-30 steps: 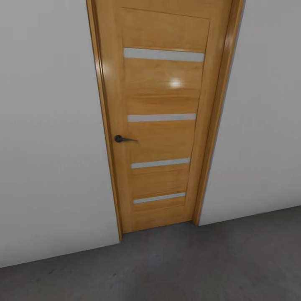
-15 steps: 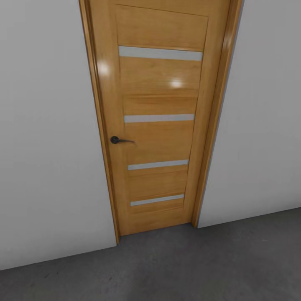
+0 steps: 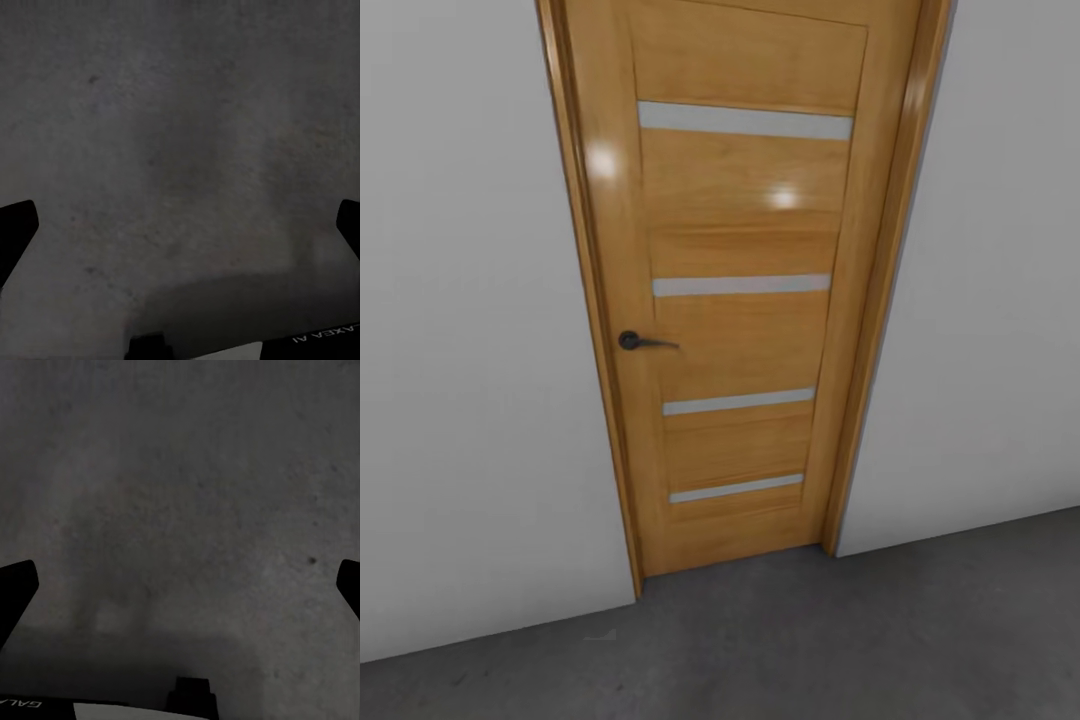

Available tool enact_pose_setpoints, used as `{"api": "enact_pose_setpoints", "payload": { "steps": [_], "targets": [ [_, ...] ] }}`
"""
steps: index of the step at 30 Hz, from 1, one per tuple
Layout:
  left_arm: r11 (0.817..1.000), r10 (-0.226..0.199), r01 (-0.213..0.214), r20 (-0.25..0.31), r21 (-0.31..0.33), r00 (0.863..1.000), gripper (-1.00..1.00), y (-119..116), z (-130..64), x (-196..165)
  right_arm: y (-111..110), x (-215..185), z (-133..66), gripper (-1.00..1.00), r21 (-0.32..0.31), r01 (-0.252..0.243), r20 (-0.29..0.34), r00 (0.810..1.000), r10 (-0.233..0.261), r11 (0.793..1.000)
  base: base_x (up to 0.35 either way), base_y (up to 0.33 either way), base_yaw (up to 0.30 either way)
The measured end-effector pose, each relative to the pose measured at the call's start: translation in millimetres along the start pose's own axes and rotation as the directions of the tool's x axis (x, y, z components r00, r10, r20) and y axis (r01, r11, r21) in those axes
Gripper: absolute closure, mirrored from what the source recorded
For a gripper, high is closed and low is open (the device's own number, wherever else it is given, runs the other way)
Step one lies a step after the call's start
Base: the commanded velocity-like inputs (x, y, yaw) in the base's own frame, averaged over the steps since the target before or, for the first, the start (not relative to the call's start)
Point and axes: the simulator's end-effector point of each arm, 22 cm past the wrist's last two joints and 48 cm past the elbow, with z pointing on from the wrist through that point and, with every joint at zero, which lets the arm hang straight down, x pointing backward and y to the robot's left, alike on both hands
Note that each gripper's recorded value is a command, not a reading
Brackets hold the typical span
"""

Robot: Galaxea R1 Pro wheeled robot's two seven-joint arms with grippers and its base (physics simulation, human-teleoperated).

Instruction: Move the two storage containers from the living room to the garage. In the garage, place one container on the floor and stack the other container on top of it (either order is fine).

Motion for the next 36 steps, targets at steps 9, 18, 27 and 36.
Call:
{"api": "enact_pose_setpoints", "payload": {
  "steps": [9,18,27,36],
  "targets": [
    [1.0,0.009,-0.009,0.083,-0.006,0.996,-1.0,3.2,-0.8,-25.8,-0.3,1.6,0.1,-1.0,0.001,0.0,-0.003,1.0,0.0,1.0,0.028,0.0,0.0],
    [0.999,0.035,-0.029,0.299,-0.026,0.954,-1.0,9.3,-14.7,-121.5,-0.3,4.6,0.1,-1.0,0.001,-0.001,-0.009,1.0,0.001,1.0,0.002,0.0,0.0],
    [0.999,0.047,-0.036,0.382,-0.036,0.923,-1.0,9.0,-30.8,-177.1,-0.3,4.9,0.1,-1.0,0.002,-0.001,-0.01,1.0,0.001,1.0,0.0,0.0,0.0],
    [1.0,0.026,-0.019,0.386,-0.023,0.922,-1.0,-0.1,-27.4,-210.5,-0.5,5.0,0.1,-1.0,0.002,0.0,-0.009,1.0,0.0,1.0,0.0,0.0,0.0]
  ]
}}
